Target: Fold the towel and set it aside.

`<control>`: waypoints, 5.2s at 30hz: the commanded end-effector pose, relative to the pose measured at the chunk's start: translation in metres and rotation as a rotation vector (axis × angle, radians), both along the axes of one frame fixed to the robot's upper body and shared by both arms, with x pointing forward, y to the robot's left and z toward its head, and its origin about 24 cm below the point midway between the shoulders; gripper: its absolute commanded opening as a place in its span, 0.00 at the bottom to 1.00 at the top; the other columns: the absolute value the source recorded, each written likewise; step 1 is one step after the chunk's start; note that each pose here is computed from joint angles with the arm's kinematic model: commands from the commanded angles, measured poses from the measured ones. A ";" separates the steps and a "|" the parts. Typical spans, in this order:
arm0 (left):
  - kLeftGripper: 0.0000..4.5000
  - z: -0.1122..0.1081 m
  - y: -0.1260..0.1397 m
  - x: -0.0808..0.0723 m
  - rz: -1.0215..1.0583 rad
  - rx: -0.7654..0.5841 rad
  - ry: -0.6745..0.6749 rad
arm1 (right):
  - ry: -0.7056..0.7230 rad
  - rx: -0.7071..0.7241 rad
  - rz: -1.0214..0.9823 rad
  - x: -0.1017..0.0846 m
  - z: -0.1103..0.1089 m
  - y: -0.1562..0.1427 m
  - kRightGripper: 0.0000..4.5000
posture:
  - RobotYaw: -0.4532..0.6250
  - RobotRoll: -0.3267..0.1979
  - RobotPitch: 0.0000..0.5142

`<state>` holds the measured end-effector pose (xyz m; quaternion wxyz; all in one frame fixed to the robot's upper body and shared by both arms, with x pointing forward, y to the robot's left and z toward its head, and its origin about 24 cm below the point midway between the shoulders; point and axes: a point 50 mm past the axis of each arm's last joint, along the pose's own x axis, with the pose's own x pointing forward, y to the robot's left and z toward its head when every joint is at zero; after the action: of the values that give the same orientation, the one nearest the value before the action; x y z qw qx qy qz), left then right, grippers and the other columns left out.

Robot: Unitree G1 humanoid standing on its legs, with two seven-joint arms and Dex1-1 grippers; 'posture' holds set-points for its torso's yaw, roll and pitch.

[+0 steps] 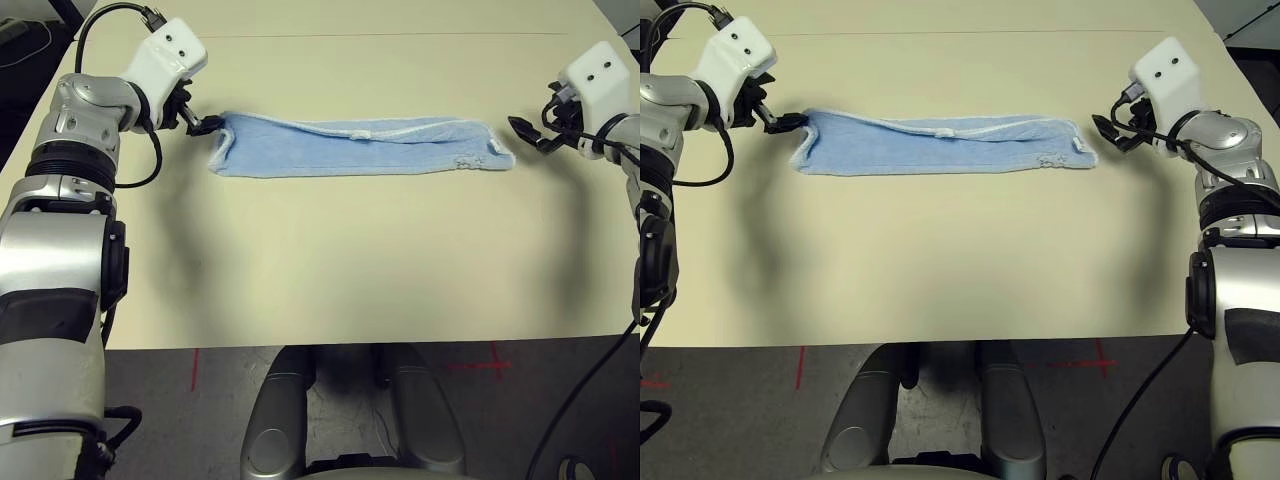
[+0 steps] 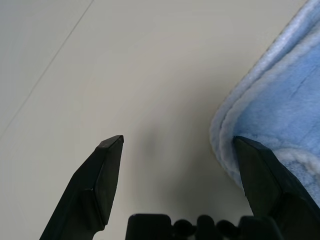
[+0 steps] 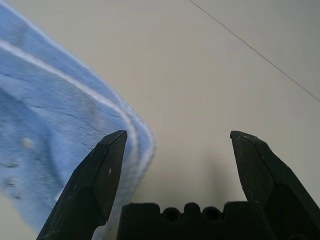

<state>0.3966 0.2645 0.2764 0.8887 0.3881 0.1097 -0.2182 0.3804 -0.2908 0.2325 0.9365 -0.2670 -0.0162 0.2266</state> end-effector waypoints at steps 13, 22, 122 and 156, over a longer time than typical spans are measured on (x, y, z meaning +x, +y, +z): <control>0.99 0.013 0.002 0.004 0.107 -0.087 -0.121 | 0.015 0.044 0.109 -0.001 -0.005 0.011 1.00 | 0.46 0.62 0.60; 0.99 0.021 -0.001 0.003 0.076 -0.037 -0.160 | -0.006 0.068 0.118 -0.002 -0.005 0.013 1.00 | 0.46 0.62 0.59; 0.99 -0.069 -0.031 -0.039 -0.572 -0.425 0.137 | 0.379 1.181 0.008 -0.064 -0.066 -0.006 1.00 | 0.43 0.62 0.59; 1.00 -0.061 -0.039 -0.039 -0.585 -0.429 0.146 | 0.380 1.301 -0.092 -0.031 -0.073 0.010 0.44 | 0.44 0.62 0.59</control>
<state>0.3589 0.2252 0.2162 0.8426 0.1854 0.0032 -0.5057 0.3536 -0.2758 0.1644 0.8991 0.3969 0.0185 0.1838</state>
